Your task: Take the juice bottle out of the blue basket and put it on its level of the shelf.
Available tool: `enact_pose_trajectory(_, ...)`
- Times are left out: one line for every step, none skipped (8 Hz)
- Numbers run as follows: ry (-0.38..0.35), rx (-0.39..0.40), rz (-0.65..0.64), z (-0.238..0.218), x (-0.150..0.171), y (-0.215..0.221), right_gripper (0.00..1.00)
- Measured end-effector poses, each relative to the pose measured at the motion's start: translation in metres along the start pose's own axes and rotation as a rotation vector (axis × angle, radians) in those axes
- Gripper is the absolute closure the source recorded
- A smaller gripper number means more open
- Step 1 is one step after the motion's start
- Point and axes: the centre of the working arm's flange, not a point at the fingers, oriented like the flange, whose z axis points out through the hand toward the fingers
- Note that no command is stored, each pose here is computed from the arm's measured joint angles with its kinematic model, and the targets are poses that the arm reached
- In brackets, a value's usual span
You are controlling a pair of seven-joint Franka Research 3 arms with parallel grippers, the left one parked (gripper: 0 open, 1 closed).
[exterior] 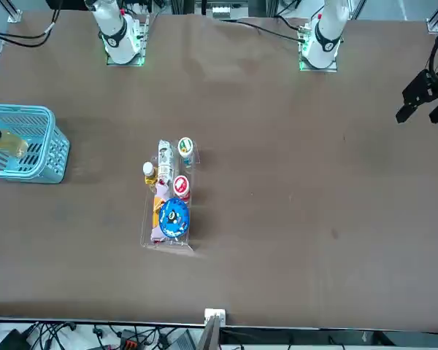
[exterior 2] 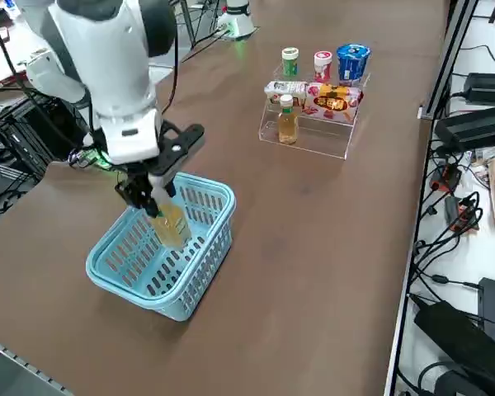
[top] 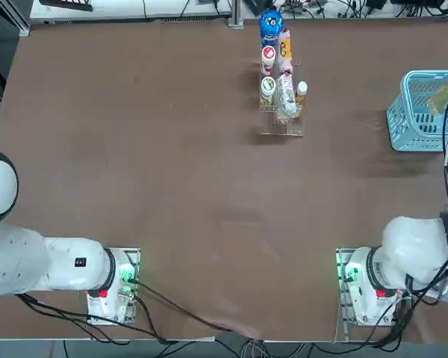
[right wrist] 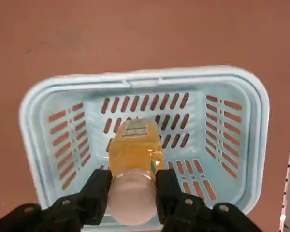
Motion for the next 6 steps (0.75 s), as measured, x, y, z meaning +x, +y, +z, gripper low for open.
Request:
enact_pose_trajectory(0.013,-0.008,-0.027,-0.013,0.008,-0.015,0.47)
enact_pose_trajectory(0.029,-0.017,-0.058,-0.023,0.018,-0.032,0.47)
enact_pose_trajectory(0.047,-0.026,-0.091,-0.033,0.027,-0.05,0.47)
enact_pose_trajectory(0.061,-0.034,-0.125,-0.043,0.035,-0.07,0.47)
enact_pose_trajectory(0.07,-0.042,-0.16,-0.055,0.042,-0.09,0.47)
enact_pose_trajectory(0.076,-0.056,-0.201,-0.069,0.047,-0.109,0.47)
